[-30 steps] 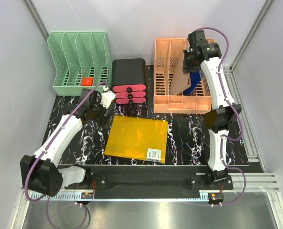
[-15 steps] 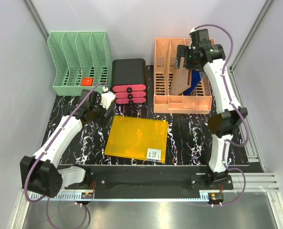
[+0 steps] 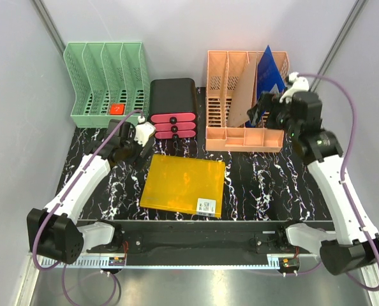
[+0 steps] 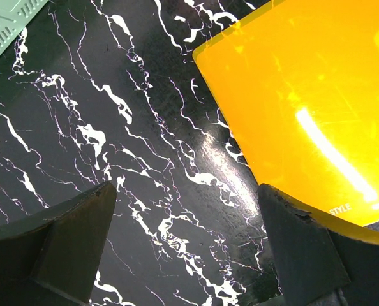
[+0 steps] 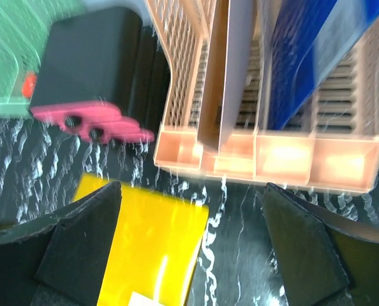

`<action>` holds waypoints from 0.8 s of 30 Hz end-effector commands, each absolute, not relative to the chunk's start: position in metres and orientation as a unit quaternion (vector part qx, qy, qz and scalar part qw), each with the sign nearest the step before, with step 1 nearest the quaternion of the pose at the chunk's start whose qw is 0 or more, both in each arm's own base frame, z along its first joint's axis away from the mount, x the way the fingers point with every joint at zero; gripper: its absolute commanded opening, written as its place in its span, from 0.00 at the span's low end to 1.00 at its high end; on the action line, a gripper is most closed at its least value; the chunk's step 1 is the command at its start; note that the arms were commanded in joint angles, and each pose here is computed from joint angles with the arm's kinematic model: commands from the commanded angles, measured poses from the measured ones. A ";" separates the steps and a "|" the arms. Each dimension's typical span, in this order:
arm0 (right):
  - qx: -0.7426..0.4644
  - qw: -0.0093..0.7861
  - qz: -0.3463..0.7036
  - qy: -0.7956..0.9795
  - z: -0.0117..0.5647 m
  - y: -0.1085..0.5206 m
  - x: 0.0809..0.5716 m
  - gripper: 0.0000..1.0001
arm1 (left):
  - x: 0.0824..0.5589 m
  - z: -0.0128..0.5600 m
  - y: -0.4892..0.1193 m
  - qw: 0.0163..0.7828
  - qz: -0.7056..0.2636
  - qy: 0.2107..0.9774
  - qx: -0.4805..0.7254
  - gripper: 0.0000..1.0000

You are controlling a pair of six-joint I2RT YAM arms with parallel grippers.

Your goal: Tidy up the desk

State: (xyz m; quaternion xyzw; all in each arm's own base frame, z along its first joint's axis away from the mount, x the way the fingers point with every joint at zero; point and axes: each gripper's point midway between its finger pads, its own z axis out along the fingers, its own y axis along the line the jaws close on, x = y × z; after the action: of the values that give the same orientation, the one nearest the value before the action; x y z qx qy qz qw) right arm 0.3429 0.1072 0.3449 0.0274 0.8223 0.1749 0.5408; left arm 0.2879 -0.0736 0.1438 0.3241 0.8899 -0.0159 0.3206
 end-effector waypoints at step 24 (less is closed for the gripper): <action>0.042 0.603 0.170 0.778 0.277 0.129 0.426 0.49 | 0.289 0.155 -0.075 0.348 -0.017 0.879 0.324 0.99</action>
State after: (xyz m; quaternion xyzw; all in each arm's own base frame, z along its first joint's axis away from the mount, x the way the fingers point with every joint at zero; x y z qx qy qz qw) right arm 0.4132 0.1273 0.2565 0.0336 0.8058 0.1663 0.5674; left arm 0.2844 -0.0751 0.1406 0.3262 0.8900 -0.0225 0.3178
